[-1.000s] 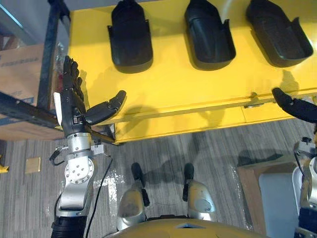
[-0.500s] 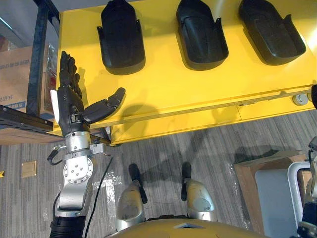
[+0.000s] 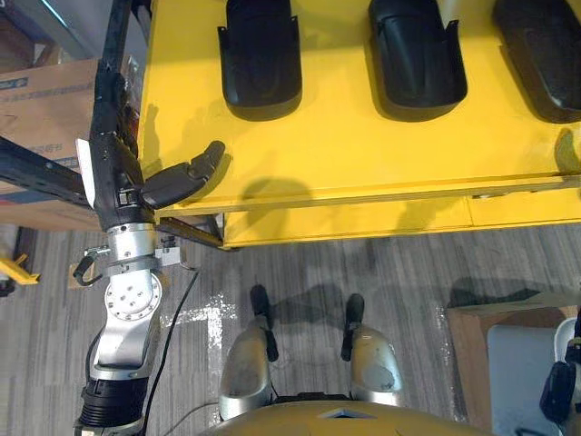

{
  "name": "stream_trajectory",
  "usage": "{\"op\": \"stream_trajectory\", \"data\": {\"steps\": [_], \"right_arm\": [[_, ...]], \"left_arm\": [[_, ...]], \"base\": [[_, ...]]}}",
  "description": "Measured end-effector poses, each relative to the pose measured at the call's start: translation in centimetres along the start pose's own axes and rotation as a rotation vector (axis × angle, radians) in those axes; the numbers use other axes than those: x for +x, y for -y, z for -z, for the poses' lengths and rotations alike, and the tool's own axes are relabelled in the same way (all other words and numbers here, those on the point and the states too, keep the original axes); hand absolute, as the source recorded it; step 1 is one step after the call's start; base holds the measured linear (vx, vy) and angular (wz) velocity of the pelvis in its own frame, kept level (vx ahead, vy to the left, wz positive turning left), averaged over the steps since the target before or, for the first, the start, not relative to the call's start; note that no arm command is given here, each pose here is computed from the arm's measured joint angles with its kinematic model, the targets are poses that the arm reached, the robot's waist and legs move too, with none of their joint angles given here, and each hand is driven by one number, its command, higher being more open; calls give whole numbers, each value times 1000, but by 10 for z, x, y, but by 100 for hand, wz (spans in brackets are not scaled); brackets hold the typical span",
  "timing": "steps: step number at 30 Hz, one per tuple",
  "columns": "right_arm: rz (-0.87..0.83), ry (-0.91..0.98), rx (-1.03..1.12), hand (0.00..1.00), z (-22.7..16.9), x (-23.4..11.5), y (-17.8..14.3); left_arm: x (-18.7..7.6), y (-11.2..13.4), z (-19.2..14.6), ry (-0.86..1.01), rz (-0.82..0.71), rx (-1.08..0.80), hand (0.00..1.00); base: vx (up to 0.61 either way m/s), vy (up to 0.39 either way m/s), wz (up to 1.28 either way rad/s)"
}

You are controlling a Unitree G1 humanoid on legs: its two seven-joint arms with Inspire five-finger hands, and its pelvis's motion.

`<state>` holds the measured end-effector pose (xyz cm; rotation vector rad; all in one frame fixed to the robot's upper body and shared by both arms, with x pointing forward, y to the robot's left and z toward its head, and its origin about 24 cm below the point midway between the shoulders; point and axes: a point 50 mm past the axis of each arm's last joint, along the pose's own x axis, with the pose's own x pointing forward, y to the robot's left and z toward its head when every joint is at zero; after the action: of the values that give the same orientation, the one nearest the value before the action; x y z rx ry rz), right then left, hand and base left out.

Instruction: Walk over and take three plastic housings, then place them on the shelf

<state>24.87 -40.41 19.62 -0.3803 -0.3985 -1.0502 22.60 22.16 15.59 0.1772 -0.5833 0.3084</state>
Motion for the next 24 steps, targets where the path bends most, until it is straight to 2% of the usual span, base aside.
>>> {"op": "stream_trajectory", "data": {"steps": [6, 10, 11, 24], "right_arm": [[-38, -50, -18, 100, 7, 2, -12], [-59, -111, 11, 100, 9, 8, -27], [-61, -131, -7, 100, 7, 20, -29], [-45, -141, 29, 100, -4, 29, -40]], "left_arm": [[7, 1, -4, 30, 2, -3, 100], [7, -1, 6, -9, 2, 17, 100], [9, -2, 5, -1, 11, 30, 100], [9, 3, 5, -7, 31, 8, 100]], "base": [[0, 4, 2], [9, -4, 0], [33, -15, 2], [2, -1, 0]]}}
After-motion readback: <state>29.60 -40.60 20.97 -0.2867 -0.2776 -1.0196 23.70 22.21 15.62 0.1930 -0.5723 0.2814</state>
